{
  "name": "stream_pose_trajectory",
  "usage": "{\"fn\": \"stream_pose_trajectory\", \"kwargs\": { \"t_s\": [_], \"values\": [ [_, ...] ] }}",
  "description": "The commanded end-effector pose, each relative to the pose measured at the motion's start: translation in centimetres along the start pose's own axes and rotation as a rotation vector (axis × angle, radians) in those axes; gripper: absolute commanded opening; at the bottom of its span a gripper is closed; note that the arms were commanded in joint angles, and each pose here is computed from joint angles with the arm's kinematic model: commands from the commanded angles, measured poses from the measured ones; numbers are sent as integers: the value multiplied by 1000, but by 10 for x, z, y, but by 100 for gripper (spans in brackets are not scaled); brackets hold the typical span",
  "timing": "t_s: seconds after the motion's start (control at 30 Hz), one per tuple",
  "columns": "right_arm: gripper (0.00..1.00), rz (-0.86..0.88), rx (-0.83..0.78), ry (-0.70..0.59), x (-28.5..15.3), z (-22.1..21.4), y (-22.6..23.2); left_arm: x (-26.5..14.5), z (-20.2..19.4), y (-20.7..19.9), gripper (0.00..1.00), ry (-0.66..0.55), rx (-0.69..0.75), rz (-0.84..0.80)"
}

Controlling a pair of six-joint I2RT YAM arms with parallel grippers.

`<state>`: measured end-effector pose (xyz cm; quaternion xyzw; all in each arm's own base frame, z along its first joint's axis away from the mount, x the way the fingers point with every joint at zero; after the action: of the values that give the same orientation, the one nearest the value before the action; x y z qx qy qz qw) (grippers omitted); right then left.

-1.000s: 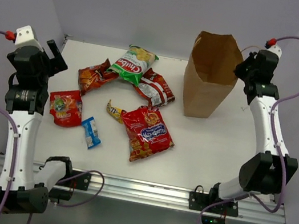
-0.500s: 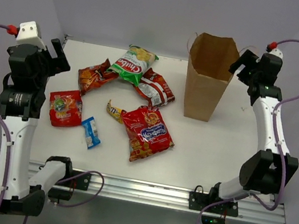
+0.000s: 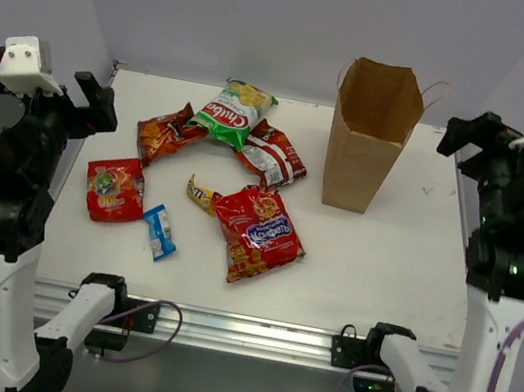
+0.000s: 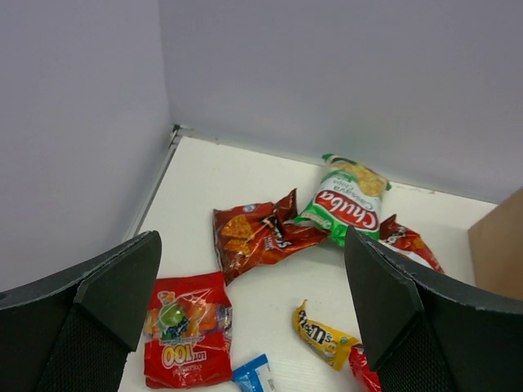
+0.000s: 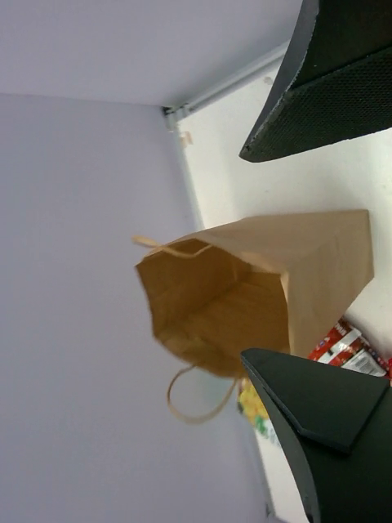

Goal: Take the snacks out of the paper bag

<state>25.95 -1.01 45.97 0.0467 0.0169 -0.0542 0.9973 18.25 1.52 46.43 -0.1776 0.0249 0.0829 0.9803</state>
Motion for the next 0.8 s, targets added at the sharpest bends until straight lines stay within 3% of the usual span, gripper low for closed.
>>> {"fn": "stream_pose_trajectory", "kwargs": {
  "t_s": [0.0,0.17,0.37,0.6,0.77],
  "values": [
    [99,12,-41,-115,-62,20,-2,-41,21,-16,100,-73,39,-135],
    [99,61,-23,-315,-154,28,-1,-87,45,-24,100,-182,24,-235],
    [99,157,-19,-474,-217,20,-1,-128,56,-4,100,-287,-16,-191],
    [99,166,-27,-574,-242,12,-15,-128,49,4,100,-269,-23,-170],
    [99,163,-46,-563,-233,2,-16,-125,50,1,100,-261,-35,-175]
  ]
}}
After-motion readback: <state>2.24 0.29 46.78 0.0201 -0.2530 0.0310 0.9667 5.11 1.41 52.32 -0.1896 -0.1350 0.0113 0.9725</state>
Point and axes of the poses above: each gripper's point midway between its finger pads, its own x axis out along the fingers, its own y axis along the line the jaws close on, z = x × y, the point moved 6 cm from there along -x, back along the fingers, and after that the axes turned 11 degrees about -x, right-handed, at the moved point
